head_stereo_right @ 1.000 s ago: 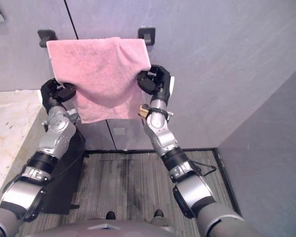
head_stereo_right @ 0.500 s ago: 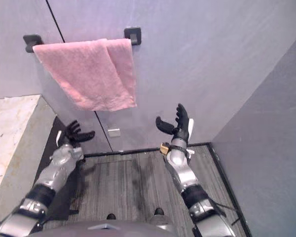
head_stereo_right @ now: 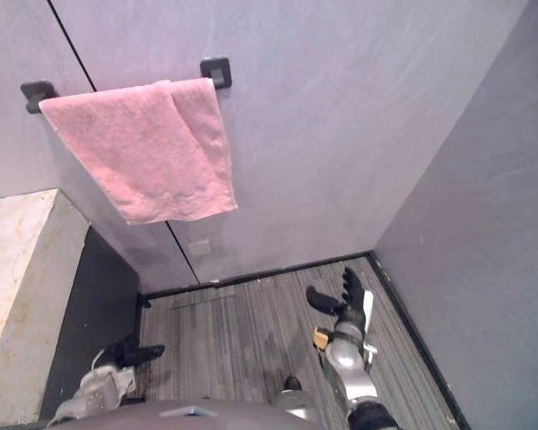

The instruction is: Organize the bathroom.

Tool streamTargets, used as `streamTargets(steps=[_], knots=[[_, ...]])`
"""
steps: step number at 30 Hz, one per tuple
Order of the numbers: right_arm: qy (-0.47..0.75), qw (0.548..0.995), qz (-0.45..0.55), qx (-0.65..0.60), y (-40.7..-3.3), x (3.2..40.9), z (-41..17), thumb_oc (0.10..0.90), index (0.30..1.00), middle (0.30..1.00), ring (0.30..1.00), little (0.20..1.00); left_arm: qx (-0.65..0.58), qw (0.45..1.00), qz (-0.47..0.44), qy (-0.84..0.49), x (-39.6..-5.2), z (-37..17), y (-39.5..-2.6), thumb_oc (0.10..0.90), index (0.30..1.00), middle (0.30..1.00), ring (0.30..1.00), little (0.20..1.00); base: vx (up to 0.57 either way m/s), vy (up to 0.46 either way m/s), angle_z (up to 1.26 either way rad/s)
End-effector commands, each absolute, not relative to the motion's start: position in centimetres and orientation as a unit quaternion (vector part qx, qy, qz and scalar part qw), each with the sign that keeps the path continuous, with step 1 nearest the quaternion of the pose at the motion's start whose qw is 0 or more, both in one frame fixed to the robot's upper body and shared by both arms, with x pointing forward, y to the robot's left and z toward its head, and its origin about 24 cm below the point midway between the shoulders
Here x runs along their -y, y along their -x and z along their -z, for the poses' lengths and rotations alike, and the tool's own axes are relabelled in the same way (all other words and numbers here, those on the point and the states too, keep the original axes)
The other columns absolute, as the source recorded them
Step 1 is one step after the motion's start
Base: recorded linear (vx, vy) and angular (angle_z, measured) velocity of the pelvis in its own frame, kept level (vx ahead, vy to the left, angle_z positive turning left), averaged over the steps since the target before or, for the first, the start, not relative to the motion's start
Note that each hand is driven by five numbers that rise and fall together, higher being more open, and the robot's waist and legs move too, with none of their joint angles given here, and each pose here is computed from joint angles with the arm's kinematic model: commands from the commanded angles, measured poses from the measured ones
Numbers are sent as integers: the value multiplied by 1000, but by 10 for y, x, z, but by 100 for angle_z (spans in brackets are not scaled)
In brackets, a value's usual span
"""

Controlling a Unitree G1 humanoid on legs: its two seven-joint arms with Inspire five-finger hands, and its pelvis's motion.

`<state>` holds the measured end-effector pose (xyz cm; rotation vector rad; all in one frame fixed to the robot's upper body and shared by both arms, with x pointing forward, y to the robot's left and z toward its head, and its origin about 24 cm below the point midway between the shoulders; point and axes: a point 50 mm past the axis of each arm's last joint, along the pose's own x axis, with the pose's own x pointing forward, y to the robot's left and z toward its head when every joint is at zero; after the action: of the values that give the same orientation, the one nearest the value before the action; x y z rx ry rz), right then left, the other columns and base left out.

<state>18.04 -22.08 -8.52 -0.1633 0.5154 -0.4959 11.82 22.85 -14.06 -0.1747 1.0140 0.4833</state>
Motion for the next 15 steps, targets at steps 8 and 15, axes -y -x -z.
streamTargets(steps=[8, 15], knots=[[98, 913, 276, -284, -172, 233, 103, 800, 900, 900, 900, 900, -533, 795, -277, 82, -241, 159, -82, 800, 900, 900, 900, 900, -124, 13, -9], [112, 869, 264, -404, -133, 238, 135, 800, 900, 900, 900, 900, -607, 754, -243, 55, -234, 169, -50, 800, 900, 900, 900, 900, -124, 17, -5]])
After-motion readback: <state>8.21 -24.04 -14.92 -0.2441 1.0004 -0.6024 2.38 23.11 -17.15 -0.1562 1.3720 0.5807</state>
